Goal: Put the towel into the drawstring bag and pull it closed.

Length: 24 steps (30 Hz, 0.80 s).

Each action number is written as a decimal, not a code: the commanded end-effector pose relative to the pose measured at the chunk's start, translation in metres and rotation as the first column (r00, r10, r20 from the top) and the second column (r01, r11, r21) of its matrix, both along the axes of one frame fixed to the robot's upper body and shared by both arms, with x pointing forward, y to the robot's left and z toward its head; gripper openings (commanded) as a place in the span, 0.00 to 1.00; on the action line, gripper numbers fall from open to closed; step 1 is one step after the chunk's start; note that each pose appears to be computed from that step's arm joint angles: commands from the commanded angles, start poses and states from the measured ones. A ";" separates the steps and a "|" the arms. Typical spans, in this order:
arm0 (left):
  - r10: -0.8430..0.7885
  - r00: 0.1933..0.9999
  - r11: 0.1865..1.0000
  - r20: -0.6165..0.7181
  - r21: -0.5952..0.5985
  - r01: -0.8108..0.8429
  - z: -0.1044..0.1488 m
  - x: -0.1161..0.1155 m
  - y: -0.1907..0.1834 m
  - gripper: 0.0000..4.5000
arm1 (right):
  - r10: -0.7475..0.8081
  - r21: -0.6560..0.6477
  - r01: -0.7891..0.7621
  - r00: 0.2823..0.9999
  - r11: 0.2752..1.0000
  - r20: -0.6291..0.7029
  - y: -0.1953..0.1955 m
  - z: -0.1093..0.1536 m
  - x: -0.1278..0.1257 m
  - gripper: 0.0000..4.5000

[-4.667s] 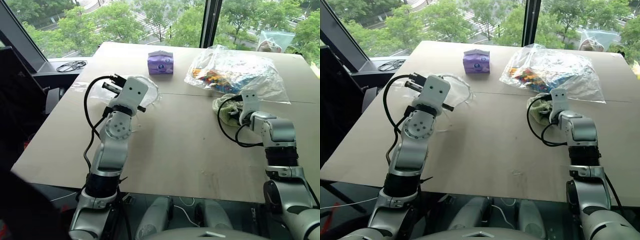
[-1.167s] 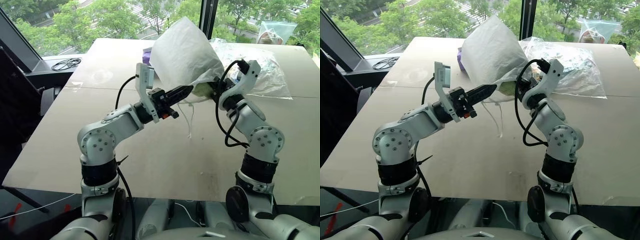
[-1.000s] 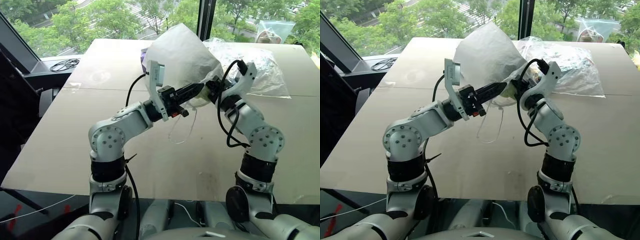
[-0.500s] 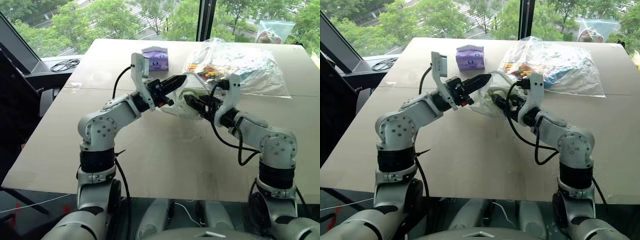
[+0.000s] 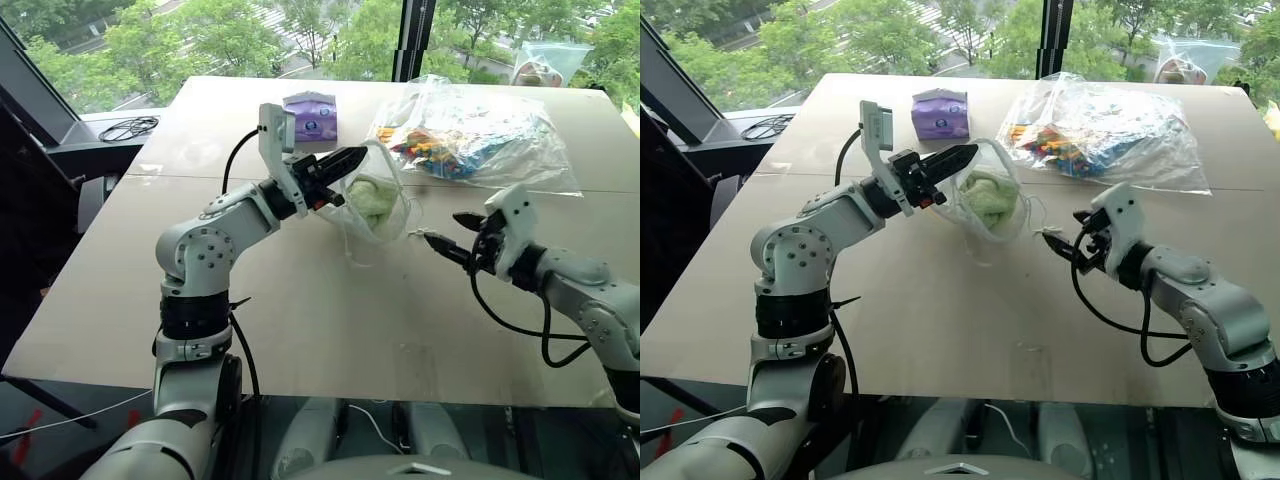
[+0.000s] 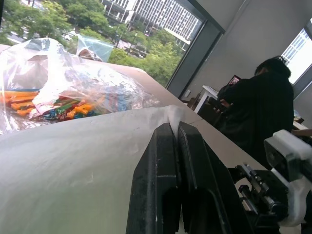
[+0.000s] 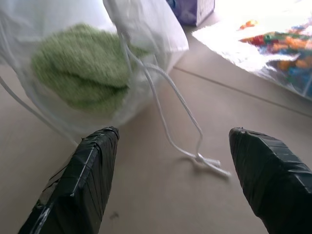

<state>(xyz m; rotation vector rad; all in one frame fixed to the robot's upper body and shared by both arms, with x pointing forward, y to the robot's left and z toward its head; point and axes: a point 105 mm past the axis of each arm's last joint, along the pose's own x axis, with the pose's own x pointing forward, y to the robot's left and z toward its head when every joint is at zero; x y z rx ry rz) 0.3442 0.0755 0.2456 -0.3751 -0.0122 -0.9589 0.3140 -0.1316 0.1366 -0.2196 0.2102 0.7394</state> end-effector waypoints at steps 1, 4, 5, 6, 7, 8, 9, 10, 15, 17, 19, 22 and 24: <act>-0.016 0.998 1.000 0.063 -0.005 0.016 0.014 -0.006 -0.002 0.00 | 0.011 -0.053 -0.003 0.989 0.999 0.147 0.012 0.003 0.020 0.85; -0.015 0.998 1.000 0.065 0.003 0.014 0.014 -0.008 -0.002 0.00 | -0.035 -0.044 0.044 0.981 0.998 0.193 0.023 -0.006 0.042 0.85; -0.013 0.998 1.000 0.067 0.004 0.012 0.015 -0.008 -0.001 0.00 | -0.076 -0.017 0.081 0.975 0.997 0.207 0.024 -0.005 0.052 0.85; -0.011 0.998 1.000 0.069 0.004 0.011 0.015 -0.008 -0.001 0.00 | -0.103 0.000 0.106 0.971 0.994 0.218 0.024 -0.004 0.058 0.85; -0.007 0.998 1.000 0.070 0.005 0.006 0.015 -0.009 0.000 0.00 | -0.148 -0.014 0.155 0.963 0.988 0.227 0.021 -0.008 0.067 0.85; -0.003 0.997 1.000 0.071 0.006 0.002 0.015 -0.009 0.001 0.00 | -0.172 -0.030 0.184 0.956 0.982 0.236 0.018 -0.010 0.074 0.85; 0.002 0.997 1.000 0.072 0.006 -0.003 0.015 -0.009 0.003 0.00 | -0.192 -0.030 0.205 0.952 0.978 0.238 0.017 -0.012 0.079 0.85; 0.007 0.997 1.000 0.073 0.007 -0.007 0.015 -0.009 0.004 0.00 | -0.210 -0.023 0.222 0.948 0.975 0.239 0.016 -0.013 0.084 0.85; 0.018 0.997 1.000 0.076 0.014 -0.019 0.014 -0.009 0.008 0.00 | -0.251 -0.001 0.260 0.933 0.966 0.258 0.013 -0.009 0.097 0.60; 0.025 0.997 0.999 0.074 0.019 -0.026 0.014 -0.008 0.010 0.00 | -0.245 0.005 0.253 0.932 0.967 0.265 0.013 -0.007 0.096 0.38; 0.032 0.997 0.999 0.071 0.024 -0.034 0.013 -0.006 0.012 0.00 | -0.241 0.006 0.249 0.932 0.969 0.271 0.011 -0.006 0.094 0.19; 0.045 0.997 0.999 0.056 0.027 -0.047 0.012 -0.002 0.016 0.00 | -0.230 0.002 0.238 0.933 0.971 0.276 0.007 -0.006 0.086 0.01; 0.052 0.998 0.998 0.047 0.024 -0.053 0.011 0.000 0.017 0.00 | -0.228 -0.006 0.239 0.933 0.971 0.278 0.004 -0.007 0.081 0.01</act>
